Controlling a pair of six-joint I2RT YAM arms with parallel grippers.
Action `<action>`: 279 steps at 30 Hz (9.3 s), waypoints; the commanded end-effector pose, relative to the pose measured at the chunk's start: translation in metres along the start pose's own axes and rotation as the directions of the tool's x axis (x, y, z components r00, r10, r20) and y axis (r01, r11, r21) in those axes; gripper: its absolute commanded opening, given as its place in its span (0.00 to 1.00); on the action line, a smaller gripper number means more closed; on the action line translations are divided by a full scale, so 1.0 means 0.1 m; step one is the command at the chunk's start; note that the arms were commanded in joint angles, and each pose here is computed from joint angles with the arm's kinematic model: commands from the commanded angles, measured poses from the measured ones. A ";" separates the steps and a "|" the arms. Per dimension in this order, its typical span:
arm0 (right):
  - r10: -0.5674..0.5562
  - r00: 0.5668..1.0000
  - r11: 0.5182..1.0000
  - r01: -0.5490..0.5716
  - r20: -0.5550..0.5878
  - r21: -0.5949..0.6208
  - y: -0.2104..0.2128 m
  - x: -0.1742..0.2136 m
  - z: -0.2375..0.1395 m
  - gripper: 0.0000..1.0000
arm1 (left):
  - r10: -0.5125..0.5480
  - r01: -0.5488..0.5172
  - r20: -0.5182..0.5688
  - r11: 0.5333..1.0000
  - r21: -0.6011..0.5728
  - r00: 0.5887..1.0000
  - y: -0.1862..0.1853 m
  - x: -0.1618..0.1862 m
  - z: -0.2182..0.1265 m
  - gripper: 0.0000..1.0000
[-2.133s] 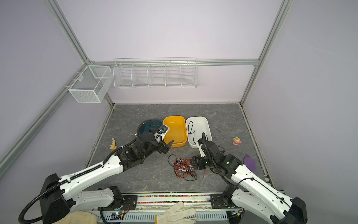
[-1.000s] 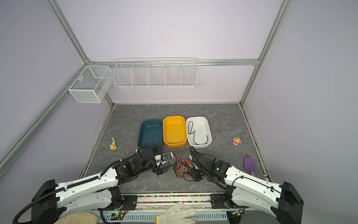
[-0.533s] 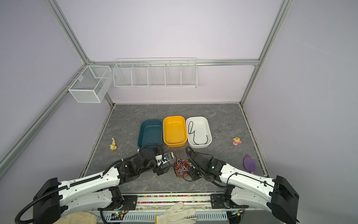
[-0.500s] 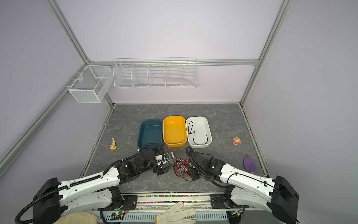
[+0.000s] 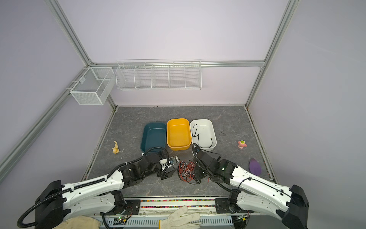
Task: Untangle the cables
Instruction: 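Grasp another cable in the pile with the right gripper, then lift the black cable high with the right gripper, pulling it from the pile, then lower the black cable with the right gripper over the white tub, then open the right gripper to release the black cable into the white tub, then move the right gripper back toward the pile while the left gripper advances over it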
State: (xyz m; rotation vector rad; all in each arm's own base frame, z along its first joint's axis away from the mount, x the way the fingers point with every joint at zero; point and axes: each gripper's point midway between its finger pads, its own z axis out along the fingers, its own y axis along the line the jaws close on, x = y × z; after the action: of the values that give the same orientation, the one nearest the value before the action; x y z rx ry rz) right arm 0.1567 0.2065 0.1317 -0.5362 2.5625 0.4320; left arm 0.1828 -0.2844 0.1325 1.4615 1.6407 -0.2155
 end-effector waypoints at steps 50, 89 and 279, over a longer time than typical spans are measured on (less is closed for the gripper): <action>-0.174 0.907 0.980 0.196 0.384 -0.019 0.69 -1.87 -1.88 0.07 | 0.058 -0.058 -0.002 0.998 0.009 0.998 -0.02 -0.09 0.00 0.99; -0.209 0.761 0.977 0.182 0.614 0.108 0.55 -2.78 -2.94 0.07 | 0.063 -0.063 -0.019 0.998 0.011 0.998 -0.03 -0.05 0.02 0.99; 0.206 0.974 0.977 -0.209 0.099 0.031 -0.80 -0.64 -0.06 0.90 | -0.523 0.549 -0.278 0.836 0.019 0.806 -0.77 -0.37 0.29 0.86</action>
State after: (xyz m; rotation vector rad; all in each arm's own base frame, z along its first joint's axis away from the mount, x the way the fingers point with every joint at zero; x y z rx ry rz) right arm 0.2345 0.1510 0.1464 -0.2522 2.6016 0.4545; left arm 0.1154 -0.3429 0.1006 1.1951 2.2734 -0.4506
